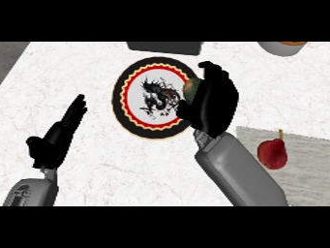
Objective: Pick the squash from the placemat and place it in the plate
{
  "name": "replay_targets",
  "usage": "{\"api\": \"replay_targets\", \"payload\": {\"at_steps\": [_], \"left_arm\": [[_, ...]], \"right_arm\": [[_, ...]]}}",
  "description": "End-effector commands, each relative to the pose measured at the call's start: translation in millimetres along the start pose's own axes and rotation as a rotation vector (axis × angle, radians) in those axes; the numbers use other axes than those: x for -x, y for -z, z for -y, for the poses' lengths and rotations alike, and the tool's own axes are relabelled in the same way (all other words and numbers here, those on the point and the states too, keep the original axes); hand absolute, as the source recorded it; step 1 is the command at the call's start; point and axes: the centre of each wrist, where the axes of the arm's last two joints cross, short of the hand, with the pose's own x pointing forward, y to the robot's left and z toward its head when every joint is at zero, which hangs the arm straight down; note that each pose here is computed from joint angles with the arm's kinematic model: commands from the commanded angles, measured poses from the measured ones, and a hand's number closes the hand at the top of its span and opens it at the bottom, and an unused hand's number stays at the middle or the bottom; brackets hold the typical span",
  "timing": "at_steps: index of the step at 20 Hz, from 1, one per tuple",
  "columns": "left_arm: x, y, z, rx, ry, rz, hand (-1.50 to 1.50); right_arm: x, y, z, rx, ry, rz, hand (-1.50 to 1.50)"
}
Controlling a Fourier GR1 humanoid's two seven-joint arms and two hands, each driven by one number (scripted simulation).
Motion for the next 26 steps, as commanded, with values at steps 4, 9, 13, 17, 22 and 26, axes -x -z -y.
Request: {"api": "replay_targets", "payload": {"at_steps": [4,9,13,17,22,26], "left_arm": [[-5.5,4.9,3.1,0.017,0.006,0.015,0.0],[0.0,-3.8,-5.6,-0.006,-0.004,-0.003,0.0],[0.1,-0.8,-5.8,-0.029,-0.005,-0.007,0.0],[15.0,-9.3,-12.3,-0.046,0.006,-0.045,0.0],[19.4,-18.5,-22.0,-0.092,0.0,-0.047,0.0],[21.3,-18.6,-37.4,-0.118,-0.007,-0.028,0.0]], "right_arm": [[-6.6,23.0,-14.6,0.023,0.217,-0.276,-1.5],[-2.3,37.4,-6.4,0.172,0.445,-0.246,-1.5],[8.1,32.2,-8.7,0.217,0.61,-0.271,-1.5],[30.8,7.4,-19.8,0.224,0.743,-0.287,-1.5],[69.9,-54.3,-37.9,0.216,0.758,-0.253,-1.5],[85.0,-99.8,-38.6,0.176,0.753,-0.194,-1.5]]}}
